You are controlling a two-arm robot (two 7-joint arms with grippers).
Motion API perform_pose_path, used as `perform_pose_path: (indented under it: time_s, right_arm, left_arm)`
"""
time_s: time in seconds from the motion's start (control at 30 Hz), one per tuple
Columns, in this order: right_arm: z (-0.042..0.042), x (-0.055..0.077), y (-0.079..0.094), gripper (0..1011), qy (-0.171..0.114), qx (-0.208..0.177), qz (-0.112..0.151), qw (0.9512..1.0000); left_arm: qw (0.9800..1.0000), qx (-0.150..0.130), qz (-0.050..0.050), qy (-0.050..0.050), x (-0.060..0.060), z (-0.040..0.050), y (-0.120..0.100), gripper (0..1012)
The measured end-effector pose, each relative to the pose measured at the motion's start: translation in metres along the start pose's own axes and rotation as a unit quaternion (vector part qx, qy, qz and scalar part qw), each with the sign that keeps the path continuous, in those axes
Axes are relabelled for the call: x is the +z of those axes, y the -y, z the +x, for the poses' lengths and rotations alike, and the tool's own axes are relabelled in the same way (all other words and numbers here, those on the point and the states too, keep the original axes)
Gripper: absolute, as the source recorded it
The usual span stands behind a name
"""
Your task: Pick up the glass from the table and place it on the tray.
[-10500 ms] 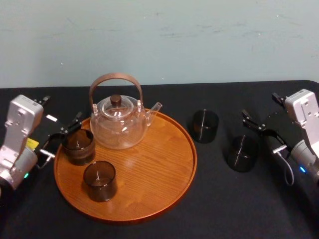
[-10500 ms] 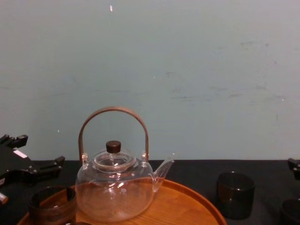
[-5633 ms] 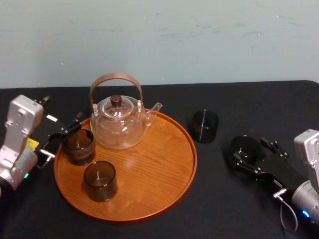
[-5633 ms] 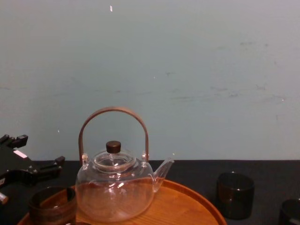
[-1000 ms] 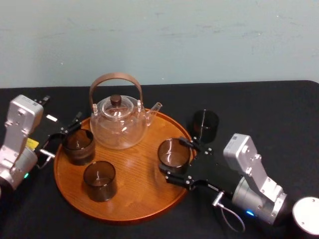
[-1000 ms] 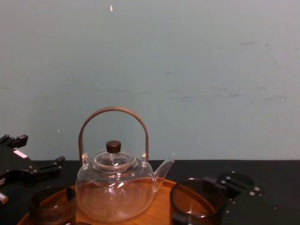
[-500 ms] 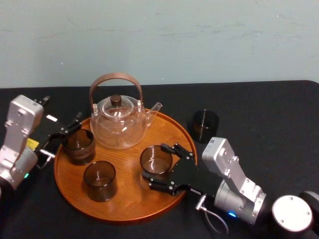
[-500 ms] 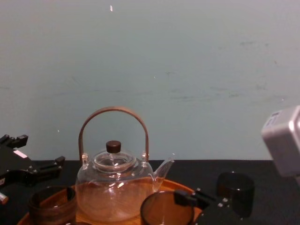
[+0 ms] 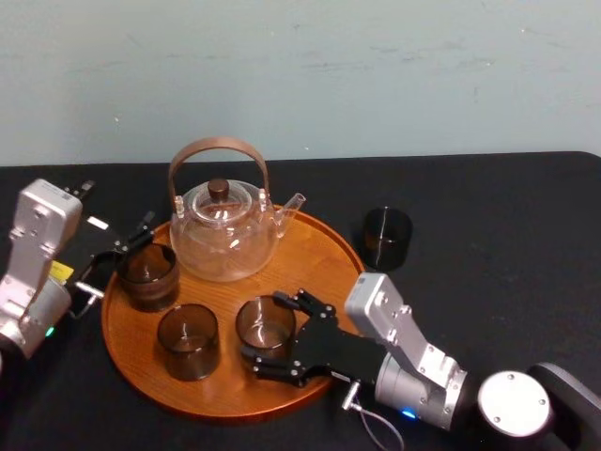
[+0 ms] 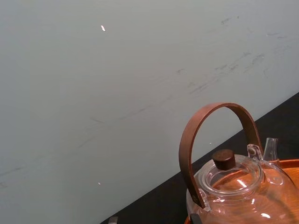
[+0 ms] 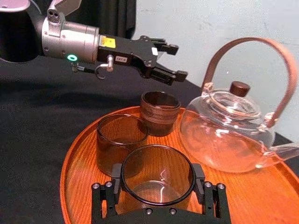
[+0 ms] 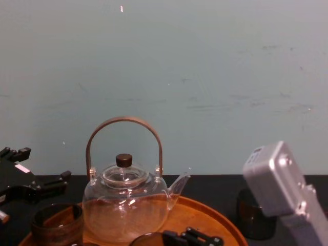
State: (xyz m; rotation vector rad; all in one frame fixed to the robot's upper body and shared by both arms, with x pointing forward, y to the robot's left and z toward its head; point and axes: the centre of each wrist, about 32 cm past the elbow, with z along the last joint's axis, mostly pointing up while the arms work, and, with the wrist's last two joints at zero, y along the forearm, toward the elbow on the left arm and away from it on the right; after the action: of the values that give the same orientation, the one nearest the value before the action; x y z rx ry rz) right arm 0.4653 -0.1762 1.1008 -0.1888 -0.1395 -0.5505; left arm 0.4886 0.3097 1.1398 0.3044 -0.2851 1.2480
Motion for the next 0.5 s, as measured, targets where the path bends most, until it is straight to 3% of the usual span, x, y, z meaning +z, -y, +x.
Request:
perform_pose_path:
  time_s: [0.5]
  right_arm:
    - [-0.0033, -0.0074, -0.0123, 912, -0.007, 0.016, -0.004, 0.9998]
  left_arm:
    - [1.0, 0.0, 0.0, 0.0, 0.0, 0.0, 0.0, 1001]
